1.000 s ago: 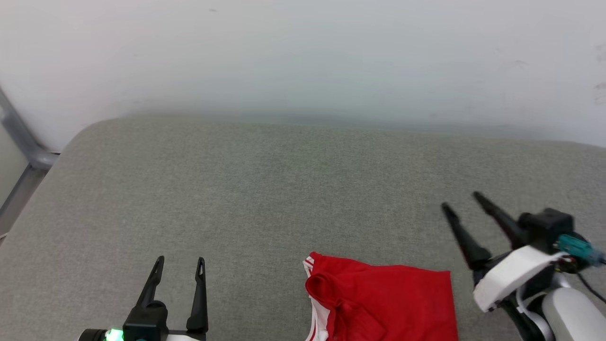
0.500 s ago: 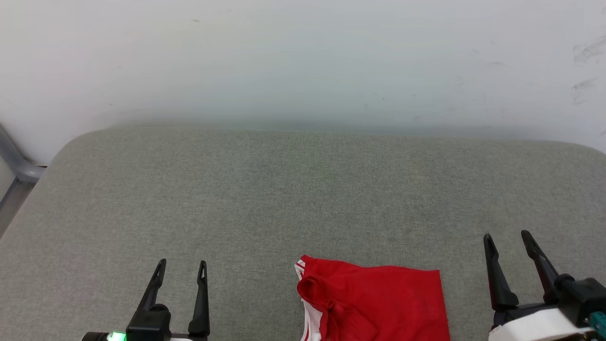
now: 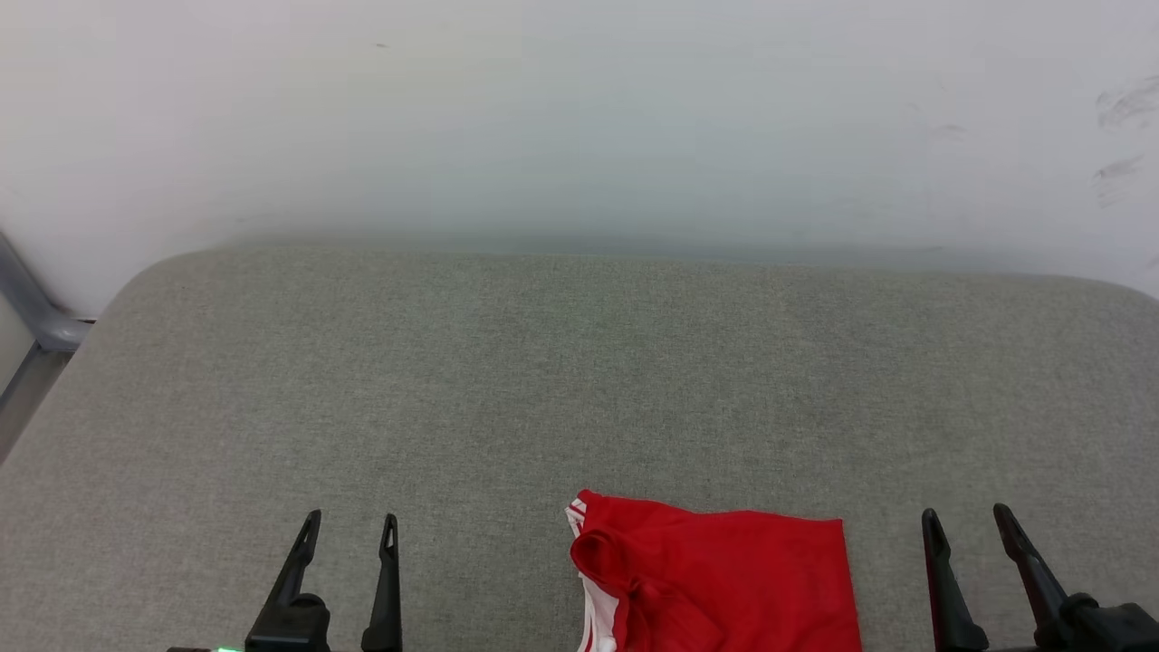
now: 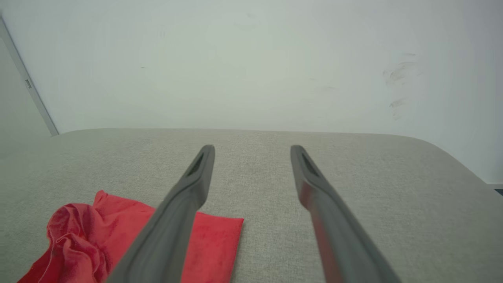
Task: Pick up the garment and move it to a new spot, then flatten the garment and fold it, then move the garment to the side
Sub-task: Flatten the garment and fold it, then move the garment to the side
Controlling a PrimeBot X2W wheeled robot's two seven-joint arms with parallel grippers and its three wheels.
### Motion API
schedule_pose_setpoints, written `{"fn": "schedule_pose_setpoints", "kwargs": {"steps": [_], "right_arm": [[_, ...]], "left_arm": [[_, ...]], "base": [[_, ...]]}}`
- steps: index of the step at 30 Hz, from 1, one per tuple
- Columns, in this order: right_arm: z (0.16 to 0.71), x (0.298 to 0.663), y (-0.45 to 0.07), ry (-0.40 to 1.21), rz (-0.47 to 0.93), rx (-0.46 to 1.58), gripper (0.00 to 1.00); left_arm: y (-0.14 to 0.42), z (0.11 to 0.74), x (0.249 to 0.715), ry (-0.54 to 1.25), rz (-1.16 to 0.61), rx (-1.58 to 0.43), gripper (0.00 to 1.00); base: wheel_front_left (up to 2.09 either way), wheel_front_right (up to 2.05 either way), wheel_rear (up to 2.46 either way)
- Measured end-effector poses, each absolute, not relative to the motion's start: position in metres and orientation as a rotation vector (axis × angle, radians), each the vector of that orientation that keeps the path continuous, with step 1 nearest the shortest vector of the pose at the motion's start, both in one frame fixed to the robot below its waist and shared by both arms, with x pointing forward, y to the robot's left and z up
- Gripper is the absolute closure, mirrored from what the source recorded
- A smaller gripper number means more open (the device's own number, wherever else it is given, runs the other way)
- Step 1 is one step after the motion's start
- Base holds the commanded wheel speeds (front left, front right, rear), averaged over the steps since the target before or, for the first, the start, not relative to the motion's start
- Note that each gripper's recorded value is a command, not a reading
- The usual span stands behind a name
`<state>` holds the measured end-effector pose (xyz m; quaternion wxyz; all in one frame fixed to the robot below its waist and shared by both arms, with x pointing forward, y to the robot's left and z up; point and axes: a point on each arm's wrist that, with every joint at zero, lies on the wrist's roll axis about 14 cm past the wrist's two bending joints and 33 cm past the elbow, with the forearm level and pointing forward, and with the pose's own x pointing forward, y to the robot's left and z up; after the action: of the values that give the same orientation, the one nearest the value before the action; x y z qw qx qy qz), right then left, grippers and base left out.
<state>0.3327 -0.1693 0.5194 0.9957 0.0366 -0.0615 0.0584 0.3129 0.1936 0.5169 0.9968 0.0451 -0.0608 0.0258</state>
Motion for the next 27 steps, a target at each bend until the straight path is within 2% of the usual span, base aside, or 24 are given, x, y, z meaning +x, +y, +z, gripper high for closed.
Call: {"fn": "schedule_pose_setpoints", "kwargs": {"steps": [13, 21, 24, 27], "right_arm": [[0.524, 0.333, -0.166, -0.137, 0.123, 0.084, 0.00], [0.580, 0.365, -0.192, -0.289, 0.107, 0.029, 0.00], [0.592, 0.380, -0.191, -0.264, 0.148, -0.005, 0.00], [0.590, 0.395, -0.183, -0.171, 0.203, 0.014, 0.00]], "left_arm": [[0.195, 0.513, 0.310, -0.109, 0.058, 0.083, 0.00], [0.198, 0.511, 0.308, -0.101, 0.069, 0.078, 0.00], [0.200, 0.510, 0.306, -0.098, 0.076, 0.076, 0.00], [0.202, 0.509, 0.305, -0.095, 0.082, 0.075, 0.00]], "base": [[0.00, 0.00, 0.00], [0.00, 0.00, 0.00], [0.00, 0.00, 0.00], [0.00, 0.00, 0.00]]}}
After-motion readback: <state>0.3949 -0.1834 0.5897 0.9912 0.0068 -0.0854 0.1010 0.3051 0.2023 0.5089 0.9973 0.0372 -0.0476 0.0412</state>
